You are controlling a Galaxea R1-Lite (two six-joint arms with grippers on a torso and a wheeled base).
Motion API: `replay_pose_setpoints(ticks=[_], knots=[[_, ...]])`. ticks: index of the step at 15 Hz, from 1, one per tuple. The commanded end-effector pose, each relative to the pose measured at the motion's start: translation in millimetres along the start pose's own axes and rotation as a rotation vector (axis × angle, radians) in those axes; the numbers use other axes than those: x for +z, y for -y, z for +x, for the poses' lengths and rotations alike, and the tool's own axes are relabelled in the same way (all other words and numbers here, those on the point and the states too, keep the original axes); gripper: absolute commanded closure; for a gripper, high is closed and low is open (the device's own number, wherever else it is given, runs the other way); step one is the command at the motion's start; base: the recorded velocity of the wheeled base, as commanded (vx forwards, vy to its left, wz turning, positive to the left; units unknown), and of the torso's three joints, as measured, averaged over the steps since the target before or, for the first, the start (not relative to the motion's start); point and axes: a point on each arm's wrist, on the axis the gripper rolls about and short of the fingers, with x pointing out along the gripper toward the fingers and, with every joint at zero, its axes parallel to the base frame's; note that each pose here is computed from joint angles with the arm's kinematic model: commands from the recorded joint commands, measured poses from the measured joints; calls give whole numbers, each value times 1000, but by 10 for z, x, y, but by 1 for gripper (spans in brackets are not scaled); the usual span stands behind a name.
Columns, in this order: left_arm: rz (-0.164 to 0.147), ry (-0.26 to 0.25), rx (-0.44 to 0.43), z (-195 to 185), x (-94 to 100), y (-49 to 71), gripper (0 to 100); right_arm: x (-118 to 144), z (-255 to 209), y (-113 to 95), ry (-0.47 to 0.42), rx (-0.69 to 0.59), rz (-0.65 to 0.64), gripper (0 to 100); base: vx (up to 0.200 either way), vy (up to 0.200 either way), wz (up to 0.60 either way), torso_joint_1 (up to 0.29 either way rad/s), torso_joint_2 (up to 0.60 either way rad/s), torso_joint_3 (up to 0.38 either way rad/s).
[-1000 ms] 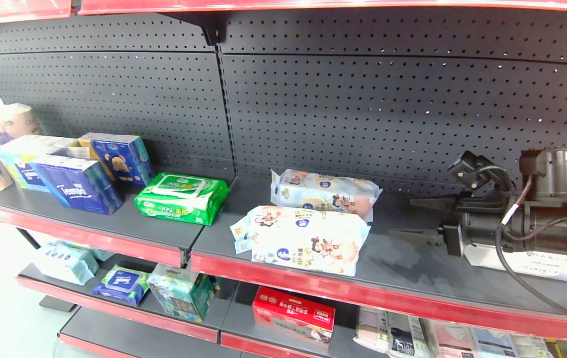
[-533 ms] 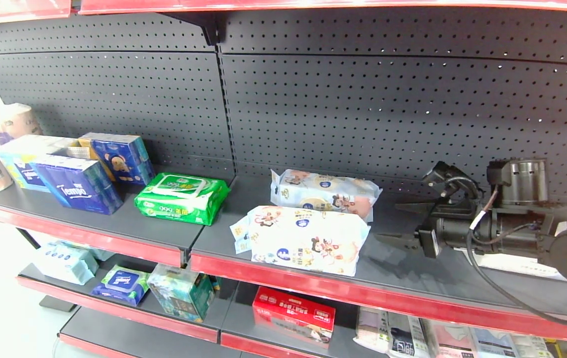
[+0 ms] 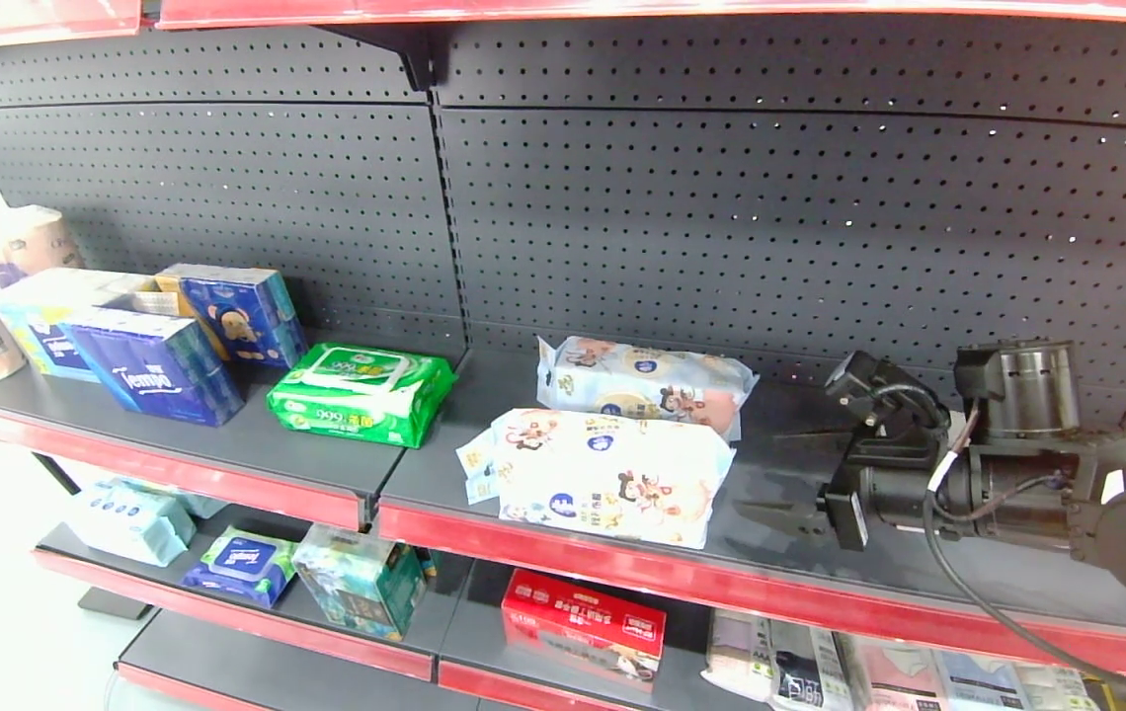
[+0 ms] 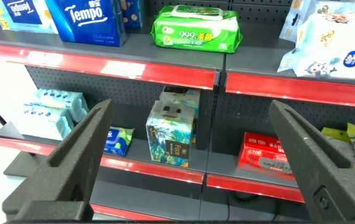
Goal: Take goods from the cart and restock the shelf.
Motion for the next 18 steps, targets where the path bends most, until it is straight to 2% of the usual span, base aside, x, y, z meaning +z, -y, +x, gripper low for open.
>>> replay_pose_setpoints(ticks=[1,8,15,18], knots=[[0,0,1,0,0,0,0,51,-38,-93,18,19,-18,0,0,0,0,0,0,0],[0,0,1,0,0,0,0,52,233,5,34,4,-9,0,0,0,0,0,0,0],[0,0,1,0,0,0,0,65,389,-142,59,44,-24,0,0,0,0,0,0,0],[0,0,2,0,0,0,0,43,494,-140,75,32,-30,0,0,0,0,0,0,0]])
